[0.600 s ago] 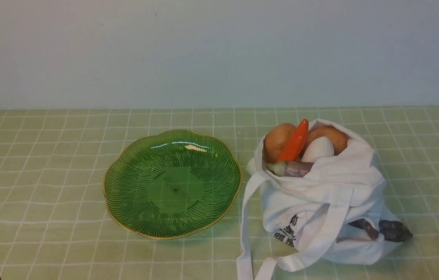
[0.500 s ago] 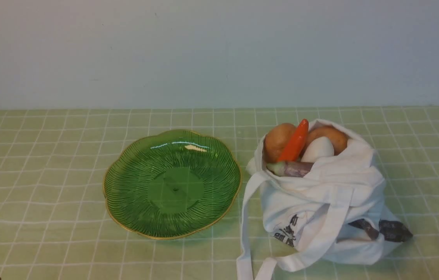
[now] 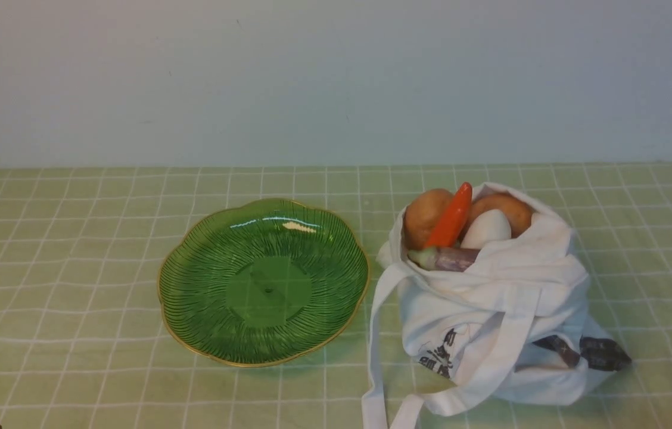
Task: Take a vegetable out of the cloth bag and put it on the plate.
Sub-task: Use the right arm to grab a carrot from the bag
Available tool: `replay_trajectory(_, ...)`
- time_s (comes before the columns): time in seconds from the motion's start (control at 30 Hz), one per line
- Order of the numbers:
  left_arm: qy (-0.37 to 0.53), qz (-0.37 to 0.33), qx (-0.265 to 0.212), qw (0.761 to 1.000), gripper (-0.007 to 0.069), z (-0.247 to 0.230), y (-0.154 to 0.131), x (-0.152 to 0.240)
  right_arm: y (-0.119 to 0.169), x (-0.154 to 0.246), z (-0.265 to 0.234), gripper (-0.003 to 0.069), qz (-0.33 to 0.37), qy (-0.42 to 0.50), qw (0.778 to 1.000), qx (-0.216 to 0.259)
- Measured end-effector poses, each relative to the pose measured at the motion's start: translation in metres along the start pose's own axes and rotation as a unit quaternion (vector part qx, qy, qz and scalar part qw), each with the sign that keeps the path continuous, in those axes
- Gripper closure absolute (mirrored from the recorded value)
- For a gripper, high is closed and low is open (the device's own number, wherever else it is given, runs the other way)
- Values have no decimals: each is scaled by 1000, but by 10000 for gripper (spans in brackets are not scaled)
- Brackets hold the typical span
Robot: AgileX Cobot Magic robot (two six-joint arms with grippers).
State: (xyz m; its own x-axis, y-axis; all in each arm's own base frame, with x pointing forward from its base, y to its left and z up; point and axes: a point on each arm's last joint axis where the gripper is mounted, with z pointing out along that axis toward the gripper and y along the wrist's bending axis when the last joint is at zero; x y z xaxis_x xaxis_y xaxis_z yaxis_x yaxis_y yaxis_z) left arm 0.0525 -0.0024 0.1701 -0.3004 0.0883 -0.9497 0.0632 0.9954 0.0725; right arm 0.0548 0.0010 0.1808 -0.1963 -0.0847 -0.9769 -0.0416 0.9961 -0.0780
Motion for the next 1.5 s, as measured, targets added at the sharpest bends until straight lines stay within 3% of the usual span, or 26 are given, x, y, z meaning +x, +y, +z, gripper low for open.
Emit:
replay_trajectory(0.5, 0, 0, 0, 1000, 630, 0, 0, 0, 0, 0, 0, 673, 2, 0, 1000, 0)
replay_trajectory(0.63, 0, 0, 0, 1000, 630, 0, 0, 0, 2, -4, 0, 673, 77, -28, 997, -12)
replay_trajectory(0.83, 0, 0, 0, 1000, 630, 0, 0, 0, -4, -30, -5, 673, 249, -170, 953, -24)
replay_trajectory(1.27, 0, 0, 0, 1000, 630, 0, 0, 0, -18, -61, -24, 673, 283, -353, 892, -4)
replay_trajectory(1.37, 0, 0, 0, 1000, 630, 0, 0, 0, -15, -98, -39, 673, 252, -357, 899, -26)
replay_trajectory(1.5, 0, 0, 0, 1000, 630, 0, 0, 0, -12, -139, -36, 673, 235, -271, 932, -41)
